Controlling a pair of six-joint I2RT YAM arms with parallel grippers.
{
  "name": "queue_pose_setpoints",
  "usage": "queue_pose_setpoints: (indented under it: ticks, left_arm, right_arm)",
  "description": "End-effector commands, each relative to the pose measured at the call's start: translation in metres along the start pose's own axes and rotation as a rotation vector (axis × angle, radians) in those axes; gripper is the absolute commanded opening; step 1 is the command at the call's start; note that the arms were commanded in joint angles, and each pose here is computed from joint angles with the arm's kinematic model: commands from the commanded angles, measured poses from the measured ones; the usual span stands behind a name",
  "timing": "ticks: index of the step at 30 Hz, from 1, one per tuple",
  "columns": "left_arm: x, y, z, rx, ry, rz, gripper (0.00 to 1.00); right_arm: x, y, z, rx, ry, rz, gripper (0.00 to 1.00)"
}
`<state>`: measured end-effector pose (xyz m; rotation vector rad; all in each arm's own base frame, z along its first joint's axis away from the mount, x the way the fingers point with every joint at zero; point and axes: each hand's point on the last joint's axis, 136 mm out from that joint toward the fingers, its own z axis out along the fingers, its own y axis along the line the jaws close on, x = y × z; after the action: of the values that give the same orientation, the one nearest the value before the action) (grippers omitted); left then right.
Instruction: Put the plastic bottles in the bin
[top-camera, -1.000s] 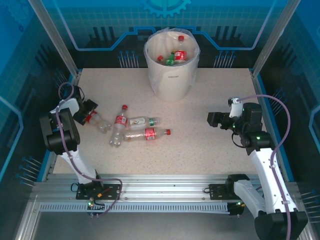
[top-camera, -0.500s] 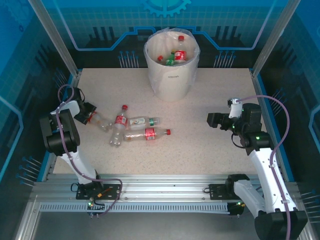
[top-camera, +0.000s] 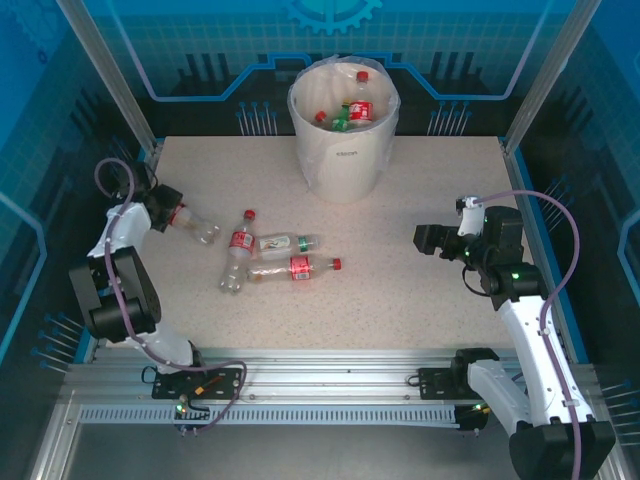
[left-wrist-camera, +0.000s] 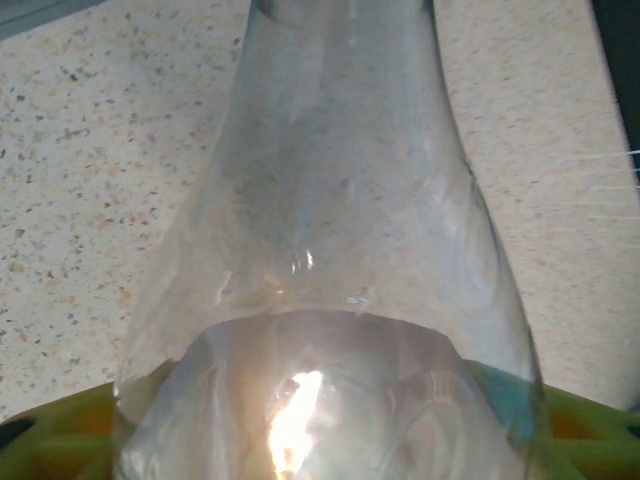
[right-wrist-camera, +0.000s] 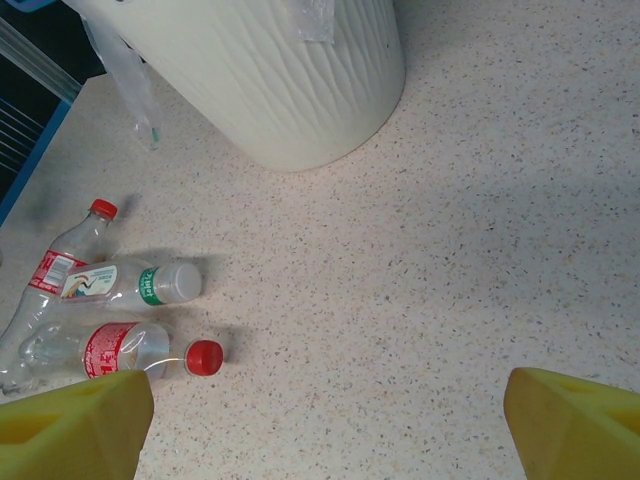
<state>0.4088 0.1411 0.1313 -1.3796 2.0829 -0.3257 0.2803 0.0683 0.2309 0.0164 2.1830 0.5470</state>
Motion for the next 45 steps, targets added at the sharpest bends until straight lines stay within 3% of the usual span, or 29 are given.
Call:
queue_pose_setpoints:
  ticks: [1,11,14,22,29,34,45]
  left_arm:
    - [-0.021,-0.036,-0.032,0.111,-0.046,-0.019,0.19]
    - [-0.046,-0.115,-0.106,0.352,-0.139,-0.026,0.00]
    - [-0.047,-0.150,-0.138,0.431,-0.268,0.047,0.00]
    - [-0.013,-0.256,-0.217,0.731,-0.493,0.178,0.00]
    - [0.030,-0.338,-0.268,1.019,-0.592,0.217,0.00]
    - [0.074,-0.395,-0.275,1.122,-0.629,0.347,0.00]
    - [0.147,-0.463,-0.225,1.076,-0.678,0.596,0.00]
  right_arm:
    - [0.000,0.006,0.004,-0.031,-0.002,0.005,0.92]
    - [-0.005,0.007,0.005,-0.035,-0.034,0.030,0.91]
    - [-0.005,0.009,0.005,-0.045,-0.027,0.034,0.91]
    - [-0.002,0.009,0.000,-0.035,-0.037,0.036,0.91]
    - [0.001,0.010,-0.001,-0.039,-0.034,0.044,0.91]
    - [0.003,0.011,-0.005,-0.035,-0.034,0.046,0.91]
    - [0.004,0.010,-0.011,-0.016,-0.032,0.030,0.91]
